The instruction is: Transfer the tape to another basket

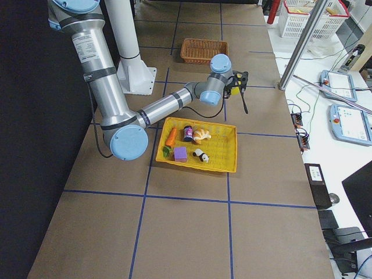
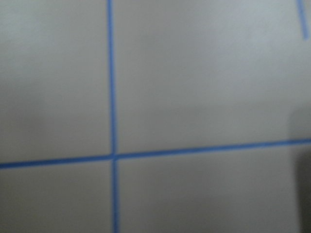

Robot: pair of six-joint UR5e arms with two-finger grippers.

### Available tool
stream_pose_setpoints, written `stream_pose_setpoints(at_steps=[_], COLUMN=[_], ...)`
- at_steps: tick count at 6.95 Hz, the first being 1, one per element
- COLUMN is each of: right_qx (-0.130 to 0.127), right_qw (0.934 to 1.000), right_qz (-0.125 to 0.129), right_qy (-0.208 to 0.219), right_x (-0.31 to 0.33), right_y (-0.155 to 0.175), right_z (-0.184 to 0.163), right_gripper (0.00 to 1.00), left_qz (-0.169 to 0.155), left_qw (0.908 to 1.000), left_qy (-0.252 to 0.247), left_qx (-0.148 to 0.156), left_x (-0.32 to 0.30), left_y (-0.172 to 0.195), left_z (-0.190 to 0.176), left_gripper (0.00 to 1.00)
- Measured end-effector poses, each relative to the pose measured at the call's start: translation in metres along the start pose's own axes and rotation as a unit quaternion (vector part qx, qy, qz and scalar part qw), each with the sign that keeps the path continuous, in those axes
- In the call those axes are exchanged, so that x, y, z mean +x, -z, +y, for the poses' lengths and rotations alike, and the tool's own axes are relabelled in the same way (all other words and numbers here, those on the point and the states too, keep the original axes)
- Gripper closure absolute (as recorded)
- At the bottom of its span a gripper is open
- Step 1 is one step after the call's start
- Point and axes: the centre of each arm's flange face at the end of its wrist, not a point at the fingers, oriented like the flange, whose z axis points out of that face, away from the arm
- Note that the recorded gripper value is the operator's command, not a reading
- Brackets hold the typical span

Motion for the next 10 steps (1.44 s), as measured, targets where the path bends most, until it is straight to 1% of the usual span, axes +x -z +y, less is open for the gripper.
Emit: stream_pose_setpoints(at_steps=[1, 2, 3, 4, 5, 6, 7, 8, 9, 10], right_qx=[0.012, 0.018, 0.014, 0.002, -0.012, -0.030, -0.052, -0.076, -0.097, -0.117], right_qw=[0.9982, 0.9938, 0.9886, 0.9828, 0.9774, 0.9714, 0.9640, 0.9570, 0.9520, 0.9479], right_qz=[-0.050, -0.094, -0.128, -0.155, -0.176, -0.199, -0.224, -0.245, -0.258, -0.266], right_qy=[-0.030, -0.057, -0.079, -0.101, -0.116, -0.126, -0.133, -0.135, -0.133, -0.130], right_x=[-0.014, -0.026, -0.033, -0.040, -0.047, -0.054, -0.062, -0.070, -0.078, -0.088], right_y=[-0.010, -0.016, -0.018, -0.016, -0.013, -0.009, -0.004, 0.000, 0.002, 0.002], right_z=[0.025, 0.046, 0.060, 0.073, 0.084, 0.098, 0.114, 0.132, 0.151, 0.168], right_gripper=[1.00, 1.00, 1.00, 1.00, 1.00, 1.00, 1.00, 1.00, 1.00, 1.00], left_qz=[0.033, 0.074, 0.121, 0.178, 0.233, 0.288, 0.342, 0.390, 0.428, 0.455], left_qw=[0.9992, 0.9961, 0.9893, 0.9762, 0.9585, 0.9358, 0.9083, 0.8773, 0.8478, 0.8256], left_qy=[0.011, 0.028, 0.064, 0.114, 0.160, 0.201, 0.240, 0.279, 0.311, 0.329], left_qx=[0.021, 0.039, 0.050, 0.049, 0.040, 0.031, 0.017, -0.003, -0.031, -0.059], left_x=[0.037, 0.076, 0.119, 0.169, 0.218, 0.263, 0.303, 0.340, 0.376, 0.410], left_y=[-0.016, -0.028, -0.031, -0.030, -0.031, -0.035, -0.039, -0.038, -0.036, -0.037], left_z=[0.002, 0.004, 0.002, -0.002, -0.001, 0.008, 0.020, 0.029, 0.040, 0.056], left_gripper=[0.00, 0.00, 0.00, 0.00, 0.00, 0.00, 0.00, 0.00, 0.00, 0.00])
